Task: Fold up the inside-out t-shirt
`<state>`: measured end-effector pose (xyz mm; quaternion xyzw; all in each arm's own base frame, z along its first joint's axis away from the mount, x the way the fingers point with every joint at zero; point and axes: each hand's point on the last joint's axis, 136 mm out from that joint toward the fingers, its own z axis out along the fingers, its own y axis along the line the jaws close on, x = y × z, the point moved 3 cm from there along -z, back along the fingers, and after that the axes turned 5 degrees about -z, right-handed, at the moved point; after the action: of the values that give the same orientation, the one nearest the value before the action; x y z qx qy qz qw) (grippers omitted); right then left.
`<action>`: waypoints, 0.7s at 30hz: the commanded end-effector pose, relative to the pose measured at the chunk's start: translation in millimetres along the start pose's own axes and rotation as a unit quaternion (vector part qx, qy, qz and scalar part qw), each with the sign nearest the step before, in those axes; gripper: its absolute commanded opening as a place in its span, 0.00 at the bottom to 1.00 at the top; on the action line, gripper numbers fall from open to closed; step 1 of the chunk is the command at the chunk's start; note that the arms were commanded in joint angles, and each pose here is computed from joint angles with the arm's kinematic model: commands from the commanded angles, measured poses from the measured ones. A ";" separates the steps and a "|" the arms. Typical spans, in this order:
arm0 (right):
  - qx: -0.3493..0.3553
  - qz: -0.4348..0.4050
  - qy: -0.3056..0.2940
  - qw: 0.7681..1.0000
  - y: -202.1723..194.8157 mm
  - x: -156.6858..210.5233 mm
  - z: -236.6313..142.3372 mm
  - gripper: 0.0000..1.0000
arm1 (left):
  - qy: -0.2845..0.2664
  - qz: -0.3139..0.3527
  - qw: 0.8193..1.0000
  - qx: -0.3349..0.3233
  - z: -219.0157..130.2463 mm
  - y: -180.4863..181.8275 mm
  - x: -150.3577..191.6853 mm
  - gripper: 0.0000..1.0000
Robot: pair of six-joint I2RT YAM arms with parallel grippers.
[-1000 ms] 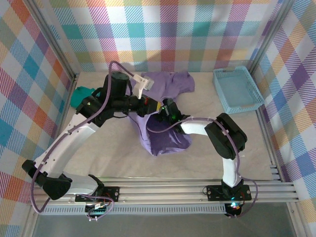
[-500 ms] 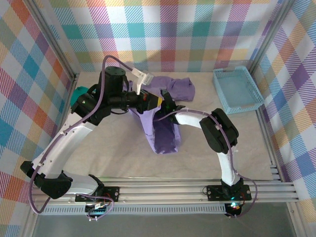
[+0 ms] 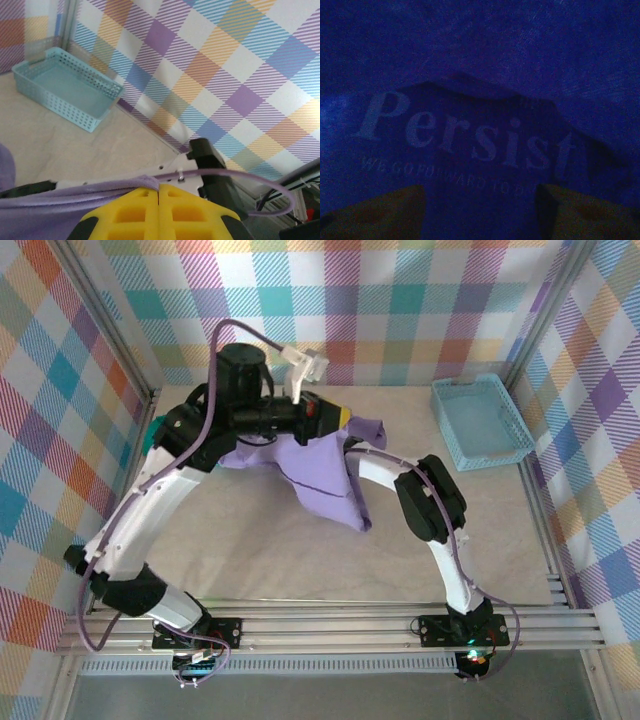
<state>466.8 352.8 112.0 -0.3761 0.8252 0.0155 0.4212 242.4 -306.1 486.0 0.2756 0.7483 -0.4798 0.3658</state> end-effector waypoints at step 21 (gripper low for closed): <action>-0.092 -0.017 0.209 0.973 31.5 74.1 14.5 0.80 | -0.063 0.076 0.993 -0.065 -11.3 -15.7 -46.3 0.00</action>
<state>442.5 345.4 56.4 -0.4125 0.8738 0.0178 0.2569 265.7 -319.0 511.6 0.2742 0.7519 -0.4255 0.4225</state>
